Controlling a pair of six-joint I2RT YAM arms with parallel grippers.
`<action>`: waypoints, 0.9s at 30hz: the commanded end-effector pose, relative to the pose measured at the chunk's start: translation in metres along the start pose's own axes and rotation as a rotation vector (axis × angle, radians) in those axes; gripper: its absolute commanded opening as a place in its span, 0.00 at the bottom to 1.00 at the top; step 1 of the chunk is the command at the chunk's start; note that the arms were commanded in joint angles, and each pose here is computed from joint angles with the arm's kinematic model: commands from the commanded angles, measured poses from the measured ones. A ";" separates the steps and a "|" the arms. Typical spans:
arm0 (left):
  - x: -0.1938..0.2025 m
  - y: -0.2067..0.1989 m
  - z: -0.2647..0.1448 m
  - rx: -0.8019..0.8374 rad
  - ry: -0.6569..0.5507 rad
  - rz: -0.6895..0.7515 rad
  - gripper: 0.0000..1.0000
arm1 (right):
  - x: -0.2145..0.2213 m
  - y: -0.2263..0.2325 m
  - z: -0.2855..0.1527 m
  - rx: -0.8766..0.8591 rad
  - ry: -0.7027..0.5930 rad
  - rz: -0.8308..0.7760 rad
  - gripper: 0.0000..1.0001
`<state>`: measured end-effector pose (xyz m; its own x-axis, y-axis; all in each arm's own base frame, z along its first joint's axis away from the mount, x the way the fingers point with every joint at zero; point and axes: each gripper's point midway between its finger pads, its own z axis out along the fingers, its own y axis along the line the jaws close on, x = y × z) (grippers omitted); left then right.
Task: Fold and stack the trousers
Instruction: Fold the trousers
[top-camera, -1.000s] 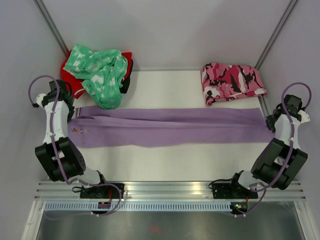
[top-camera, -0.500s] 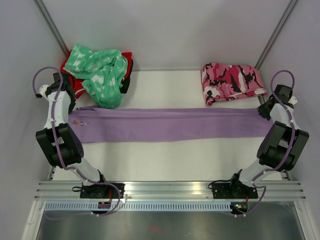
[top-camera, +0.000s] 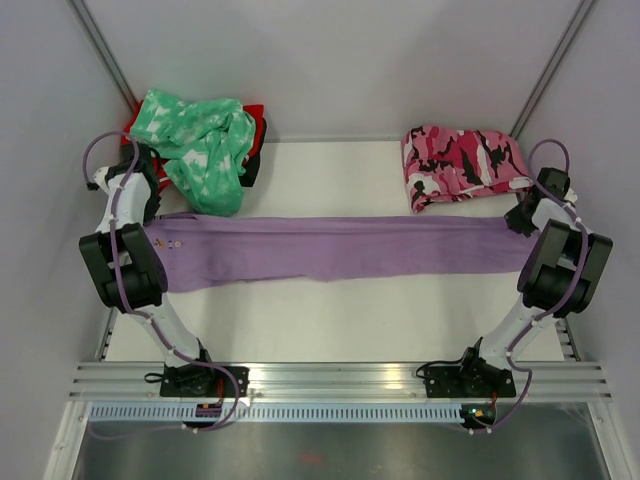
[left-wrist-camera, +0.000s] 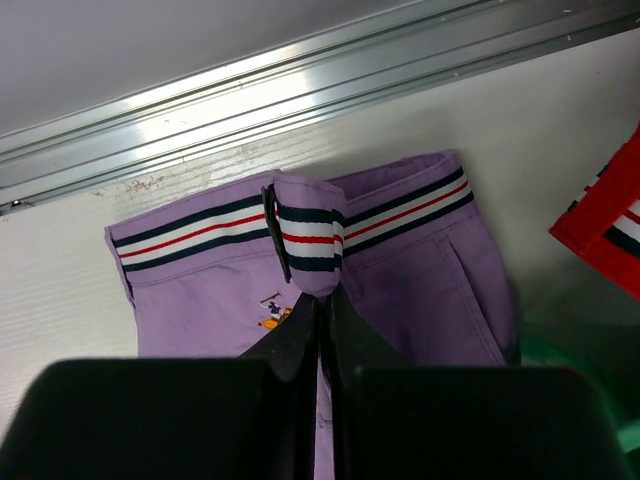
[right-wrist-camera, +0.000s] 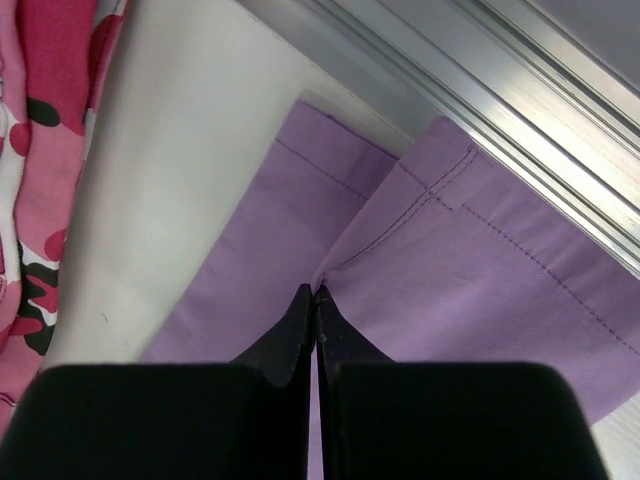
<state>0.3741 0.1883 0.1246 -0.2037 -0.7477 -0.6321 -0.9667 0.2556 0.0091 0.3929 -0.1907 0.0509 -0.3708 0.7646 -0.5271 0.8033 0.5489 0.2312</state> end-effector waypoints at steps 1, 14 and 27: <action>-0.057 0.008 0.012 -0.082 -0.212 -0.079 0.02 | -0.075 0.005 0.003 0.039 -0.261 -0.038 0.00; -0.053 -0.008 0.016 -0.037 -0.195 0.000 0.72 | -0.082 0.031 0.003 -0.012 -0.273 -0.074 0.44; -0.058 -0.036 -0.177 0.606 -0.278 0.217 0.78 | -0.068 0.149 -0.180 -0.516 -0.412 -0.315 0.78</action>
<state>0.4016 0.1620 0.2644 -0.2137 -0.5347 -0.8175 -0.7945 0.5821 -0.1730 0.4584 -0.1470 0.2169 -0.2891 0.4951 -0.8193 0.5052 0.8059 0.3087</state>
